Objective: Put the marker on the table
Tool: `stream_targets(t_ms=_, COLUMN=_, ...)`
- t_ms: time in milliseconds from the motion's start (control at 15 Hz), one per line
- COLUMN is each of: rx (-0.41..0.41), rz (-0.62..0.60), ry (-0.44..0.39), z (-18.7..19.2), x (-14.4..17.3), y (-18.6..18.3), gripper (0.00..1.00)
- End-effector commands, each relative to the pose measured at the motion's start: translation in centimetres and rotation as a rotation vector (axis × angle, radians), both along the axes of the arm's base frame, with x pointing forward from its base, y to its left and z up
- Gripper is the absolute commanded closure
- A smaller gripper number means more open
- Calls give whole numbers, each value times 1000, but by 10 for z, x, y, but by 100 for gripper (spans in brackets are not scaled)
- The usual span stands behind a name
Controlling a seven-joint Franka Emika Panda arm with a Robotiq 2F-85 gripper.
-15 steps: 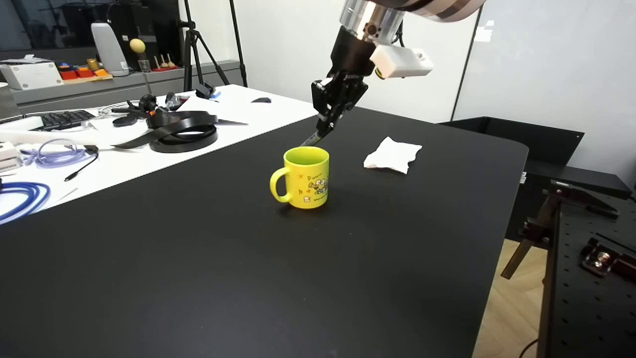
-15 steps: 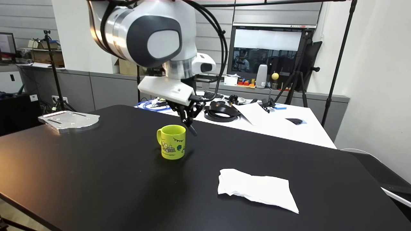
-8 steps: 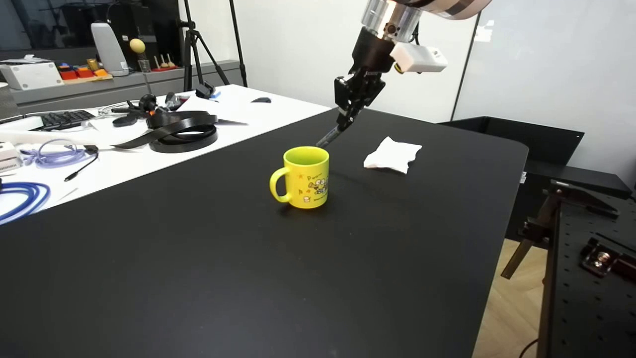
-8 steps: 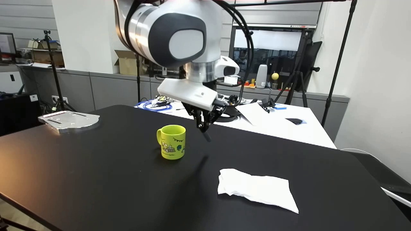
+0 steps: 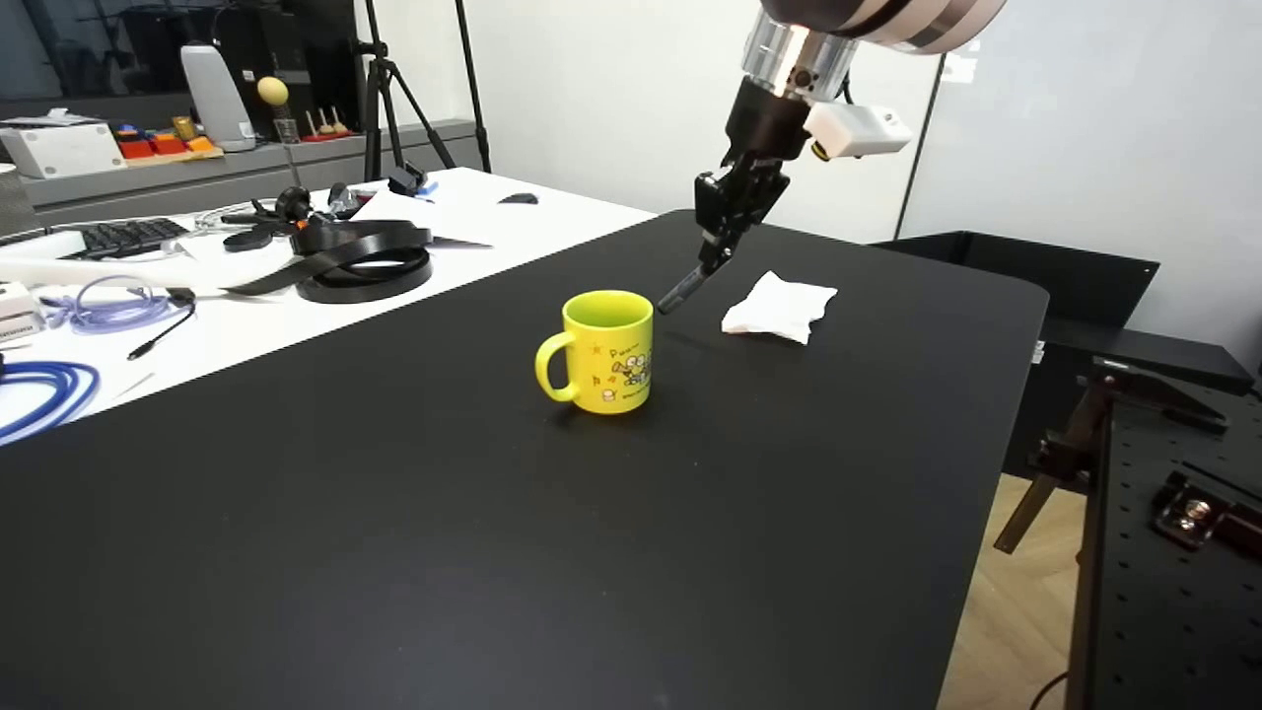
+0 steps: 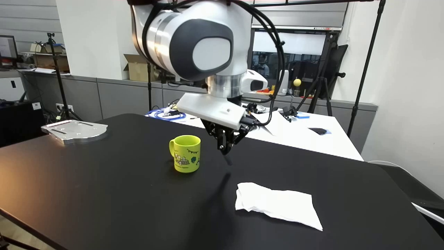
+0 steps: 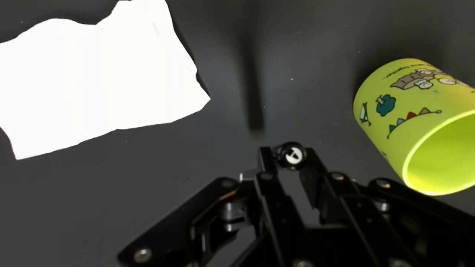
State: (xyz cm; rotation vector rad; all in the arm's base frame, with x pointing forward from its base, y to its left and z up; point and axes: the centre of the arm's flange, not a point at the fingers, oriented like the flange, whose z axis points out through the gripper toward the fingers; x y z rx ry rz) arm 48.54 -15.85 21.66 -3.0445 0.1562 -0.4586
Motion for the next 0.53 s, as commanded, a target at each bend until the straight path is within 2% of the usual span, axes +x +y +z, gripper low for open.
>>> stream_targets(t_ms=0, rx=-17, rz=9, ry=25, z=-16, x=11, y=3, gripper=94)
stream_targets(t_ms=267, rx=-48, rz=38, ry=41, z=-29, x=13, y=16, gripper=94)
stream_targets(t_ms=333, rx=-55, rz=45, ry=43, z=-31, x=14, y=19, gripper=53)
stream_targets(t_ms=467, rx=-61, rz=57, ry=51, z=-34, x=16, y=24, gripper=45)
